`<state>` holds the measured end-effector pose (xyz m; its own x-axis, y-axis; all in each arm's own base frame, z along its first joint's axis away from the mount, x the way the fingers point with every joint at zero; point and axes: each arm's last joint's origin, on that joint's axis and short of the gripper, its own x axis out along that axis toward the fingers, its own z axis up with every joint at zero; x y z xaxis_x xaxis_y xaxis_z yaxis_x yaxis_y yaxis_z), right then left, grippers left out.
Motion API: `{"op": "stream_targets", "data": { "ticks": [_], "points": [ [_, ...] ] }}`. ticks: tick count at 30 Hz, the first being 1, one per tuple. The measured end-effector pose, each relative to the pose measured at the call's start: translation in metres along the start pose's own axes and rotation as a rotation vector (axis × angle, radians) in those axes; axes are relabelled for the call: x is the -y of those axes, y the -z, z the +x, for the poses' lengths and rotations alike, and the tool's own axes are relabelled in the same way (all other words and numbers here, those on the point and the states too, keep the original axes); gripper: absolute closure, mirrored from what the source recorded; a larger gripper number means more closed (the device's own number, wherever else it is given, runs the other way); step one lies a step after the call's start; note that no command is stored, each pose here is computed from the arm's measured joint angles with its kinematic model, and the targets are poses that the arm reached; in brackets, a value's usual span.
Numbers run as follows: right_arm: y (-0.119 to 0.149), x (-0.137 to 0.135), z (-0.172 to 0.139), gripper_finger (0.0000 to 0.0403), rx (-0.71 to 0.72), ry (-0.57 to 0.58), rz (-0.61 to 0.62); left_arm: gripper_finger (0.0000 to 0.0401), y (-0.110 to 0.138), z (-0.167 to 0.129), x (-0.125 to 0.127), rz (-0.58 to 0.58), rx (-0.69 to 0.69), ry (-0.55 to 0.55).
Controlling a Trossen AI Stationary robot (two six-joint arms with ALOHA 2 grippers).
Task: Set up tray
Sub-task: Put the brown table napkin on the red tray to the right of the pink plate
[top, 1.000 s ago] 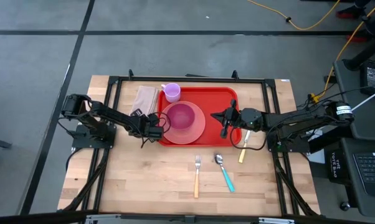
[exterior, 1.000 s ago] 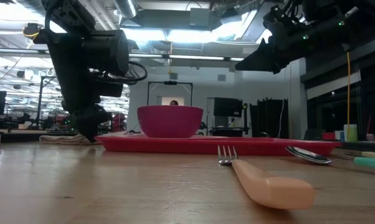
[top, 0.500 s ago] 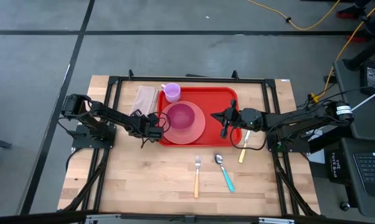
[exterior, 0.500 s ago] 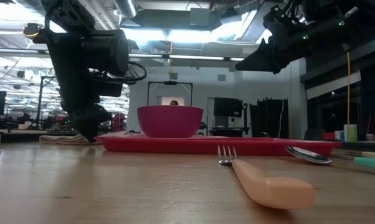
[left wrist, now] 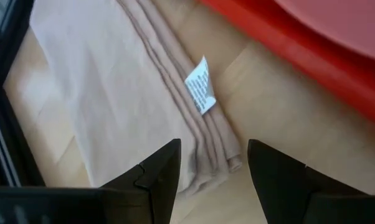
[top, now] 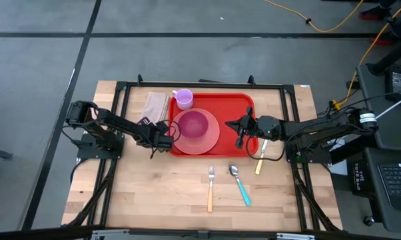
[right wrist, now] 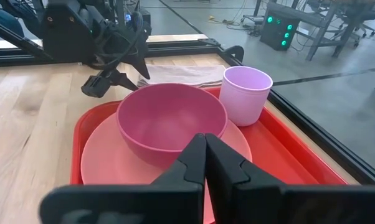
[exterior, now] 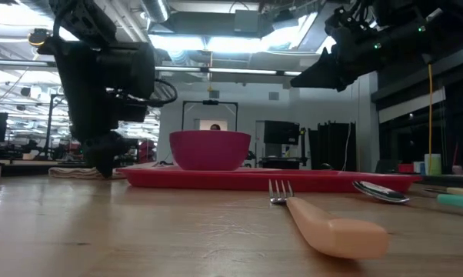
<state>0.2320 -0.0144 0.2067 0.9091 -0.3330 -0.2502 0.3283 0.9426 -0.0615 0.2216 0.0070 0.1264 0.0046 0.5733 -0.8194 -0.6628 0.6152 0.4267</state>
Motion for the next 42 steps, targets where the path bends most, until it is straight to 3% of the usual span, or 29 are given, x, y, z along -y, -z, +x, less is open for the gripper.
{"op": "stream_targets", "data": {
  "ticks": [25, 42],
  "points": [
    [0.000, 0.000, 0.000, 0.0394, 0.002, -0.006, 0.003, 0.0228, 0.008, 0.010, 0.001, -0.002, 0.003, -0.029],
    [0.000, -0.002, 0.000, 0.0394, 0.000, -0.057, 0.004, 0.0384, 0.008, 0.024, 0.000, 0.001, -0.051, -0.094]
  ]
}}
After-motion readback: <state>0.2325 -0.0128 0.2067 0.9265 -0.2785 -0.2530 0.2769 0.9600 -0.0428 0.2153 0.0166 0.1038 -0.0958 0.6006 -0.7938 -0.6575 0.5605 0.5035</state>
